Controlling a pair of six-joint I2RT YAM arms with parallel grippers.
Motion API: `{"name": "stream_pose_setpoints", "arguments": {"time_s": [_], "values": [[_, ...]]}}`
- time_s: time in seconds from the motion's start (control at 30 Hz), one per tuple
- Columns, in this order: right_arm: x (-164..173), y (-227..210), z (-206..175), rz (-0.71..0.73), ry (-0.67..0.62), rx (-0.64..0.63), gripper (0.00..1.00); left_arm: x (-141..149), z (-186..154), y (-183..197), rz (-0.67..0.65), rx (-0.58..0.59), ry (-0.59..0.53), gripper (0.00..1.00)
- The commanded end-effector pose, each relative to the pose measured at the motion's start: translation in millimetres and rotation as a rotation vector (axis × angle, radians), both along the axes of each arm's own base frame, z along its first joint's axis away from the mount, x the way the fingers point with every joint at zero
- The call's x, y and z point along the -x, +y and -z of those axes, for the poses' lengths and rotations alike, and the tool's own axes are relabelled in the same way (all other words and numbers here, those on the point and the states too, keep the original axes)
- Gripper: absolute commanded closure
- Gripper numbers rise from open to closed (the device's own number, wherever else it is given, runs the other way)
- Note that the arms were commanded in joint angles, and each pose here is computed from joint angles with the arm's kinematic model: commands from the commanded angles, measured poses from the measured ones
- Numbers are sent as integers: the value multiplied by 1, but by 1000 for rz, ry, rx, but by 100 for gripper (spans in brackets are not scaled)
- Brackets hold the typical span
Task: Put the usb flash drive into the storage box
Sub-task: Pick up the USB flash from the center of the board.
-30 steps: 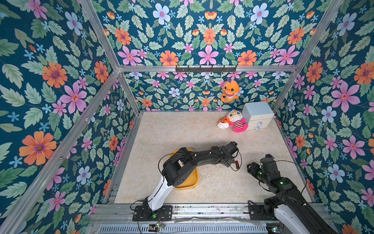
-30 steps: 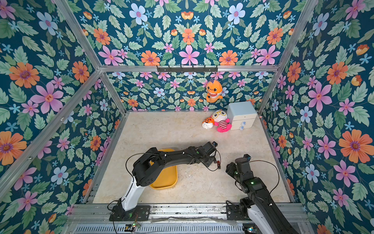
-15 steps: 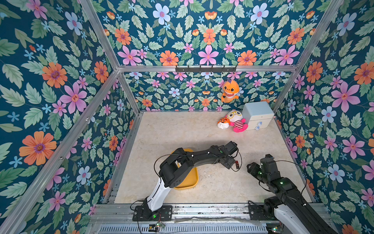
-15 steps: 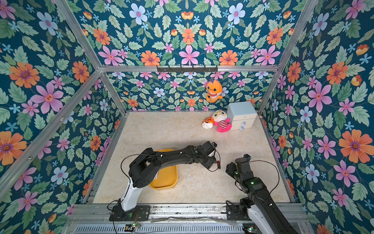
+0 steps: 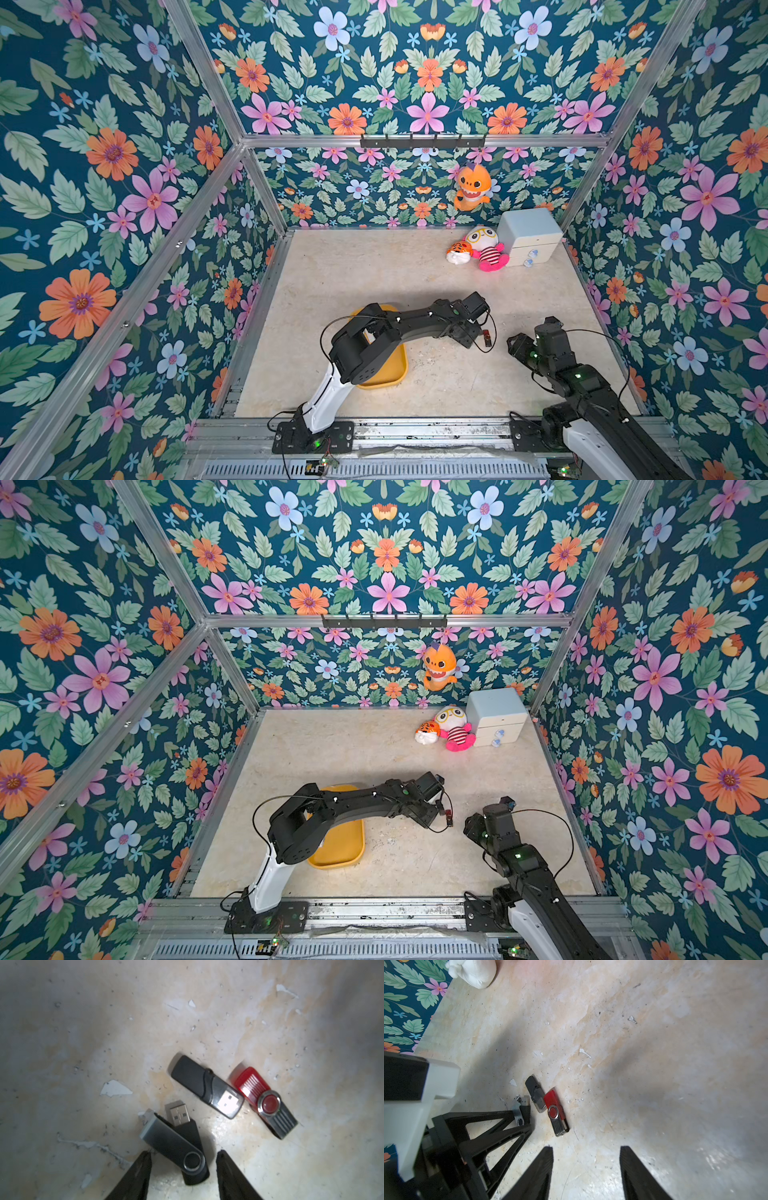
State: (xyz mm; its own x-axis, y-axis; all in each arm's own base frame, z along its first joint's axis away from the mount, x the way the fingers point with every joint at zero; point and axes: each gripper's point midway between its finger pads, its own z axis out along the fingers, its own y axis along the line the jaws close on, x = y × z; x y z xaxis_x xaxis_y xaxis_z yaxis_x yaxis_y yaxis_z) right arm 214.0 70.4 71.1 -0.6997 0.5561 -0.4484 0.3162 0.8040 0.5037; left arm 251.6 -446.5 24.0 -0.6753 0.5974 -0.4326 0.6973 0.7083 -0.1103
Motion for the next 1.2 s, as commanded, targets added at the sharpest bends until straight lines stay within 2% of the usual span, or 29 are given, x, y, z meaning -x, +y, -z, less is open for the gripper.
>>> {"name": "stream_pose_setpoints", "arguments": {"time_s": [0.0, 0.13, 0.33, 0.53, 0.7, 0.87, 0.97, 1.03, 1.17], "values": [[-2, 0, -1, -3, -11, 4, 43, 3, 13, 5, -9, -38, 31, 46], [-2, 0, -1, -5, -10, 3, 43, -1, 19, 7, -22, -71, 17, 49], [-2, 1, -1, -6, -10, 3, 43, 0, 22, 13, -23, -94, 16, 71], [-2, 1, -1, -6, -9, 3, 43, 0, 11, 12, -18, -77, 3, 82], [-2, 1, 0, -9, -7, 3, 42, -7, -14, 9, -32, -39, -37, 90], [-3, 2, 0, -11, -7, 1, 43, -15, -68, 10, -83, 50, -115, 94], [-3, 2, 0, -14, -3, 1, 43, -23, -103, 37, -183, 50, -186, 96], [-3, 2, 1, -14, -1, 1, 42, -28, -121, 73, -300, 39, -211, 98], [-3, 3, 0, -18, -7, 1, 42, -18, -127, 151, -510, 86, -169, 97]]}}
